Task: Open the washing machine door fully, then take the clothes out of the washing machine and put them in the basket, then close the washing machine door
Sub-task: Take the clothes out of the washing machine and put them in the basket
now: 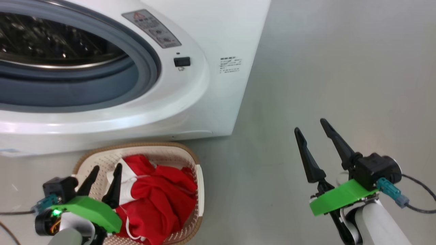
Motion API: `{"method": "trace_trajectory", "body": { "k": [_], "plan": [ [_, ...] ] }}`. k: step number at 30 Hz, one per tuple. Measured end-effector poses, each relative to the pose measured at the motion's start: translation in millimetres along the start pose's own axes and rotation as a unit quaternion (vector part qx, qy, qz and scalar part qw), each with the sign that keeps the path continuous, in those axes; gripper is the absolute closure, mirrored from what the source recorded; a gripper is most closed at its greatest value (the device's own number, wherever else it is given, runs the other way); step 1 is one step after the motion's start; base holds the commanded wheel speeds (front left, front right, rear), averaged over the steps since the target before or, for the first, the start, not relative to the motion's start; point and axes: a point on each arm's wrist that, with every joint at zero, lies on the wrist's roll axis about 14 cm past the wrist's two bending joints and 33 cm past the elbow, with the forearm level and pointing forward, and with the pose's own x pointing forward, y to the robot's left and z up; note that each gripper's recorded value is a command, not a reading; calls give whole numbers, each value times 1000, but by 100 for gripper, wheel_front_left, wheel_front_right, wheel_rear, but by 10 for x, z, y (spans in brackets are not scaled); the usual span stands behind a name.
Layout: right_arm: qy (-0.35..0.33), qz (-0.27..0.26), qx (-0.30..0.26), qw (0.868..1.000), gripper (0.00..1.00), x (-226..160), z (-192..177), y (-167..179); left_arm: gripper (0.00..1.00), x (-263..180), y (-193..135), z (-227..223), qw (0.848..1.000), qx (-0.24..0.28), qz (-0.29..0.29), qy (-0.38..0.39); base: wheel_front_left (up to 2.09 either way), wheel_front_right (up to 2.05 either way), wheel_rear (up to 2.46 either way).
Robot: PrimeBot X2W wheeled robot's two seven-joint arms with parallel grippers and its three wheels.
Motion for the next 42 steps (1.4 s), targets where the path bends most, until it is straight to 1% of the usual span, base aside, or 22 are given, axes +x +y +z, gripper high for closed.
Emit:
{"method": "trace_trajectory", "body": {
  "k": [3,7,12,23,34,39,42],
  "plan": [
    [-5,-2,-1,1000,0,-86,53,9,0,-105,15,158,1000,8,3,-28,0,0,0],
    [-14,-5,-2,1000,0,-189,136,14,0,-244,-48,340,998,15,-1,-65,0,0,0],
    [-23,-6,-3,1000,0,-318,208,39,0,-433,-71,492,995,26,-1,-98,0,0,0],
    [-38,-21,-4,999,0,-602,312,-3,0,-826,-150,919,982,40,-4,-187,0,0,0],
    [-56,-33,-8,998,0,-789,416,-49,0,-1188,-156,1003,973,63,-3,-224,0,0,0],
    [-54,-47,-7,997,0,-926,389,-113,0,-1328,-177,1008,969,75,-2,-235,0,0,0],
    [-57,-49,-6,997,0,-990,392,-112,0,-1422,-202,1014,967,72,-1,-245,0,0,0]
  ]
}}
